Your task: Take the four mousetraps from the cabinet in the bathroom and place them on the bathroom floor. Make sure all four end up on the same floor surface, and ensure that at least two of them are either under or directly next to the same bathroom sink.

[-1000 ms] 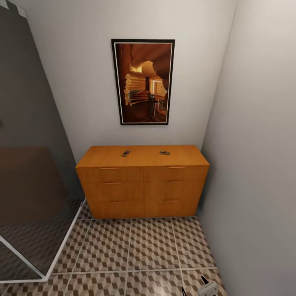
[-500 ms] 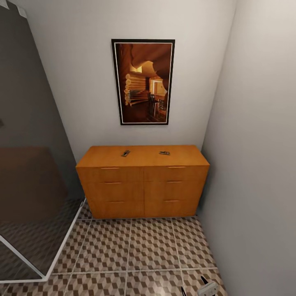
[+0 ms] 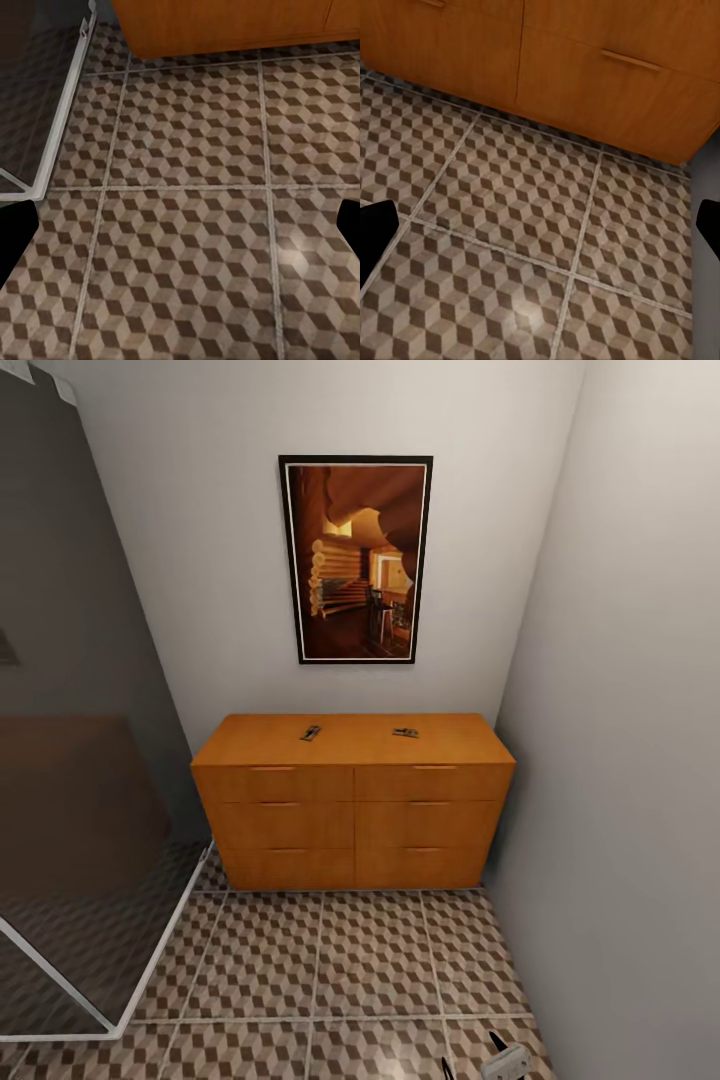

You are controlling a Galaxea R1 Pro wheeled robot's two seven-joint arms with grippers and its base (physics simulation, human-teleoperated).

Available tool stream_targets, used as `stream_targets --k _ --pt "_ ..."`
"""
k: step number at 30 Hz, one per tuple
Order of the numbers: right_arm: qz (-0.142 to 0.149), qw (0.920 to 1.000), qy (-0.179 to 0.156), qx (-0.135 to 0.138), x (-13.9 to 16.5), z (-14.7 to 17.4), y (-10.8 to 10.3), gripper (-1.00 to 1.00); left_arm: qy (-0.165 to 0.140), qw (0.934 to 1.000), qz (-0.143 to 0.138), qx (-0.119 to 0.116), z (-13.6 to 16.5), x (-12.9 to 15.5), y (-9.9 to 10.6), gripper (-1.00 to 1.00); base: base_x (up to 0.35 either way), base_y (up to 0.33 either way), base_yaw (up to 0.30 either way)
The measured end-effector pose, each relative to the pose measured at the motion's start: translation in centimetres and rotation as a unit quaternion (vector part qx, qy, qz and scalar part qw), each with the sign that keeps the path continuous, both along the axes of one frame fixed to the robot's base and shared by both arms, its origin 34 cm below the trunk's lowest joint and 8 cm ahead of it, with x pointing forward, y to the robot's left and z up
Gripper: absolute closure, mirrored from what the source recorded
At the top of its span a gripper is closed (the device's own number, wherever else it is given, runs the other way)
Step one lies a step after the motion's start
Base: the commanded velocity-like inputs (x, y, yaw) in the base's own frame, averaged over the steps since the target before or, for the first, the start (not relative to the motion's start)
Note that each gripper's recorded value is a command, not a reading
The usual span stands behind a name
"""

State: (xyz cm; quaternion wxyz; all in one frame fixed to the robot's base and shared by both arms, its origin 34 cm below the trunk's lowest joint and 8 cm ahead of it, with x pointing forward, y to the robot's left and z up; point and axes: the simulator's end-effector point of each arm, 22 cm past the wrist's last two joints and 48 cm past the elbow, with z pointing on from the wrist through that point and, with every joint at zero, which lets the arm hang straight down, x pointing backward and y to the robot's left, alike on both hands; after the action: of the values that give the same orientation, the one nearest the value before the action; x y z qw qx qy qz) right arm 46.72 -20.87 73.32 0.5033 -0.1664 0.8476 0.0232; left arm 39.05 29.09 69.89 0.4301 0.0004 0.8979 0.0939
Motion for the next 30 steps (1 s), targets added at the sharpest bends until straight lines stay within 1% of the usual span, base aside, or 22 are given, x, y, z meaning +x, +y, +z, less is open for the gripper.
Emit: stream_targets --k 12,13,17,19,20,26,30 --pt "0.001 1.0 0.001 -0.001 0.0 0.0 0.0 -1.0 0.0 1.0 0.0 0.0 0.0 0.0 0.0 -1.0 0.0 0.0 0.002" --pt "0.011 0.9999 0.003 0.0 0.1 0.0 0.7 -1.0 0.003 1.0 -0.001 0.001 -0.1 -0.3 0.3 -1.0 0.0 0.0 0.0" --pt "0.035 0.9994 0.004 0.008 1.0 0.2 3.0 -1.0 0.018 0.9998 -0.007 0.005 -0.6 -1.9 1.4 -1.0 0.0 0.0 0.0" --pt "0.034 0.9993 0.005 0.015 1.6 0.4 3.8 -1.0 0.023 0.9997 -0.008 0.005 -0.8 -2.8 1.4 -1.0 0.0 0.0 0.0" --pt "0.034 0.9993 0.005 0.017 1.9 0.6 4.0 -1.0 0.025 0.9996 -0.005 0.006 -0.9 -3.2 1.5 -1.0 0.0 0.0 0.0" --pt "0.006 0.9995 -0.003 0.031 1.1 0.8 4.4 -1.0 0.041 0.999 0.004 0.019 -1.3 -5.7 2.8 -1.0 0.0 0.0 0.0" --pt "-0.007 0.9994 -0.01 0.032 1.2 1.0 4.2 -1.0 0.052 0.9984 0.005 0.022 -1.6 -7.4 3.1 -1.0 0.0 0.0 0.0"
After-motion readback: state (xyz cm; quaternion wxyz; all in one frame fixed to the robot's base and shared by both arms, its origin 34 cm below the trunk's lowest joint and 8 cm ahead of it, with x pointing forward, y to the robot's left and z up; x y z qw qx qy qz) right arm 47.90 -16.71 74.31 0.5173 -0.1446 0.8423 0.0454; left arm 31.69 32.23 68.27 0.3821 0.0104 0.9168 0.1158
